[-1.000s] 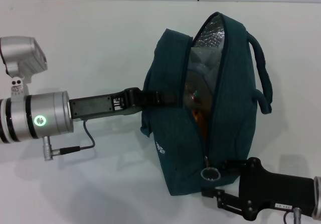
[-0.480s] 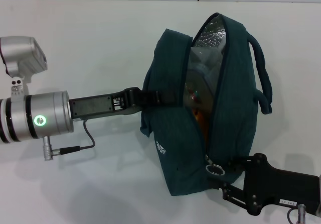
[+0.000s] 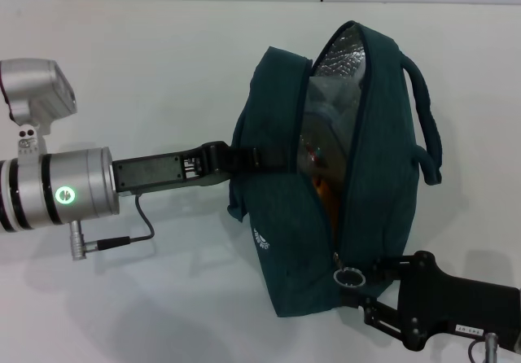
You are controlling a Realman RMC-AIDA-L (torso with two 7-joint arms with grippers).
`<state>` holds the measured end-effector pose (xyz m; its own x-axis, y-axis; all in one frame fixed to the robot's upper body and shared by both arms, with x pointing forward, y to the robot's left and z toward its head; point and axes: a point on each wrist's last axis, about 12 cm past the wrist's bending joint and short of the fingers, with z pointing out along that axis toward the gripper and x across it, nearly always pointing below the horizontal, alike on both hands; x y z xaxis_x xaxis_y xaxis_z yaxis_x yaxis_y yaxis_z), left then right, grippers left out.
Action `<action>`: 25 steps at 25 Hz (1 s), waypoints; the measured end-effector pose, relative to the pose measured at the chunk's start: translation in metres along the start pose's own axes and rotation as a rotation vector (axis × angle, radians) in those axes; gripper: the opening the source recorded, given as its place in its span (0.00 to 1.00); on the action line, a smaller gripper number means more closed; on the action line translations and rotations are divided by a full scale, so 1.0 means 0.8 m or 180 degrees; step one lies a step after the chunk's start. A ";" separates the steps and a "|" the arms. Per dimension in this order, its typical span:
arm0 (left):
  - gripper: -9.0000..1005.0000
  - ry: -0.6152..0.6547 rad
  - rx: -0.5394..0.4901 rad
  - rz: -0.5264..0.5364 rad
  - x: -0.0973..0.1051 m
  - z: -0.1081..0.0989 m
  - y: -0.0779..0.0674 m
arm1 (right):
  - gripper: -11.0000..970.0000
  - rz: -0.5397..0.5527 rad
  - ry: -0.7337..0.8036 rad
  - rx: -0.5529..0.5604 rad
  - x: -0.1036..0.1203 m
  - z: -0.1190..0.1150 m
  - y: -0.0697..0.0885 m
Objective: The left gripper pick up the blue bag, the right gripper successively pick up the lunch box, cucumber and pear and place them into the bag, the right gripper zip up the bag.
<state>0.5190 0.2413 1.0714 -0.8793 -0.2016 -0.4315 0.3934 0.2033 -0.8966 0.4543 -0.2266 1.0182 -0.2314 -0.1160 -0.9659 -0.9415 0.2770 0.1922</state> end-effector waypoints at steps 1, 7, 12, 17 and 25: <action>0.04 0.0000 0.0000 0.0000 0.000 0.000 0.000 | 0.28 0.0002 -0.0005 0.0005 0.000 0.000 0.000; 0.04 0.0000 0.0000 0.0000 0.000 0.000 0.000 | 0.23 0.0004 -0.0030 0.0043 -0.001 -0.002 -0.002; 0.05 -0.0001 0.0000 -0.0004 0.001 0.000 0.000 | 0.19 -0.0021 -0.0037 0.0058 -0.001 -0.003 -0.002; 0.05 -0.0001 0.0001 -0.0004 0.001 0.000 0.000 | 0.15 -0.0045 -0.0038 0.0059 -0.001 -0.003 -0.002; 0.04 0.0000 0.0002 -0.0004 0.001 -0.001 0.000 | 0.03 -0.0054 -0.0061 0.0002 -0.002 -0.003 0.000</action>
<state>0.5184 0.2415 1.0711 -0.8798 -0.2019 -0.4304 0.3925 0.2023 -0.8972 0.4540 -0.2285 1.0204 -0.2107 -0.1024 -0.9722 -0.9450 0.2758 0.1757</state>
